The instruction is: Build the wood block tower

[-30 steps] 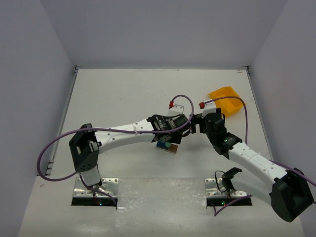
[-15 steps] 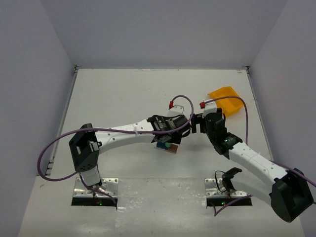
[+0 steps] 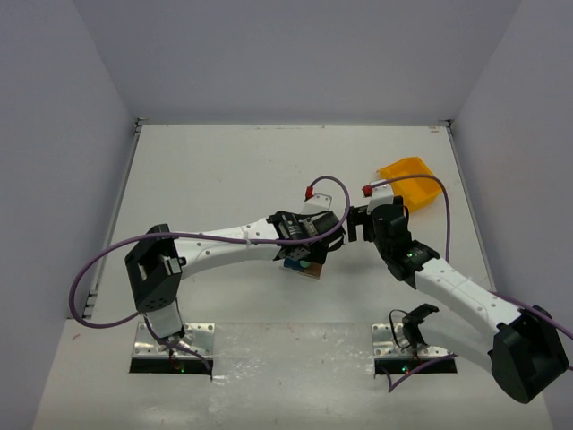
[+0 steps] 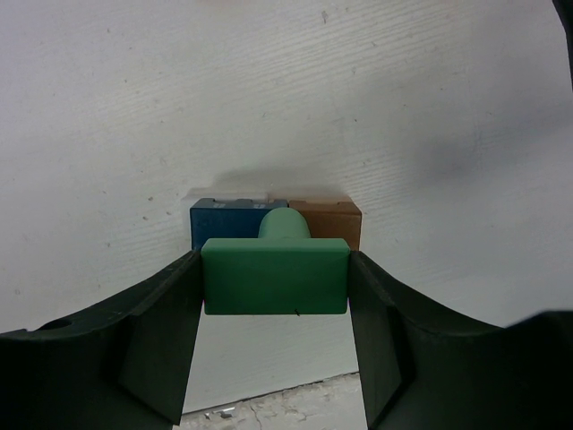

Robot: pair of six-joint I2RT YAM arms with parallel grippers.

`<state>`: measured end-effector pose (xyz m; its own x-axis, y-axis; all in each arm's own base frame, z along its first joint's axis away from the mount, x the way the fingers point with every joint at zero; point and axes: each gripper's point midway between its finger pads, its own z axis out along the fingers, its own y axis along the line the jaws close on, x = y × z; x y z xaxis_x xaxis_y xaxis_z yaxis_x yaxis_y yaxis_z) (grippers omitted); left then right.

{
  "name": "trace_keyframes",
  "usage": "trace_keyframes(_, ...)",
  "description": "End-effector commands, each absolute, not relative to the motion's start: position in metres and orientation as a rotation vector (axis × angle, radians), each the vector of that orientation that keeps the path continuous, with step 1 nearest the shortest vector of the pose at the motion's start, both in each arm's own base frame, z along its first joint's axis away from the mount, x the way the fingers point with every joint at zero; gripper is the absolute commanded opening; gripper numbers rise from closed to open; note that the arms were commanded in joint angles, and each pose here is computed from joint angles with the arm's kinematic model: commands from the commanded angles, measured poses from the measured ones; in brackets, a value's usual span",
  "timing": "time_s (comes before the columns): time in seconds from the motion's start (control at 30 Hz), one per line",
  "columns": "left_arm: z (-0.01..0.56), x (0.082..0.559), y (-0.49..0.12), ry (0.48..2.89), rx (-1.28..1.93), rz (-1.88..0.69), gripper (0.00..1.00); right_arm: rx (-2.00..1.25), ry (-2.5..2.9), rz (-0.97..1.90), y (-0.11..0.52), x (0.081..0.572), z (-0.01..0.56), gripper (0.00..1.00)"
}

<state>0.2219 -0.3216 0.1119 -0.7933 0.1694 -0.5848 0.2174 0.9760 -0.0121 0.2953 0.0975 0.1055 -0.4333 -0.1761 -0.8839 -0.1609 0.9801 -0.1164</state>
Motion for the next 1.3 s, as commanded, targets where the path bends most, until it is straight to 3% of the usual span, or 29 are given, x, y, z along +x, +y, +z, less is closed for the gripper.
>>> trace_keyframes(0.0,0.128,0.227,-0.325,2.464,0.230,-0.168,0.55,-0.192,1.976,-0.015,0.096,0.303,0.123,0.99)
trace_keyframes(0.9,0.133,0.227,-0.321,2.451,0.210,-0.173,0.77,-0.191,1.975,-0.017,0.095,0.302,0.124,0.99)
trace_keyframes(1.0,0.135,0.226,-0.323,2.449,0.220,-0.186,0.82,-0.193,1.976,-0.017,0.096,0.302,0.123,0.99)
trace_keyframes(1.17,0.143,0.227,-0.327,2.435,0.239,-0.220,0.99,-0.195,1.978,-0.014,0.096,0.303,0.123,0.99)
trace_keyframes(1.27,0.152,0.228,-0.328,2.415,0.235,-0.244,1.00,-0.202,1.979,-0.005,0.098,0.303,0.123,0.99)
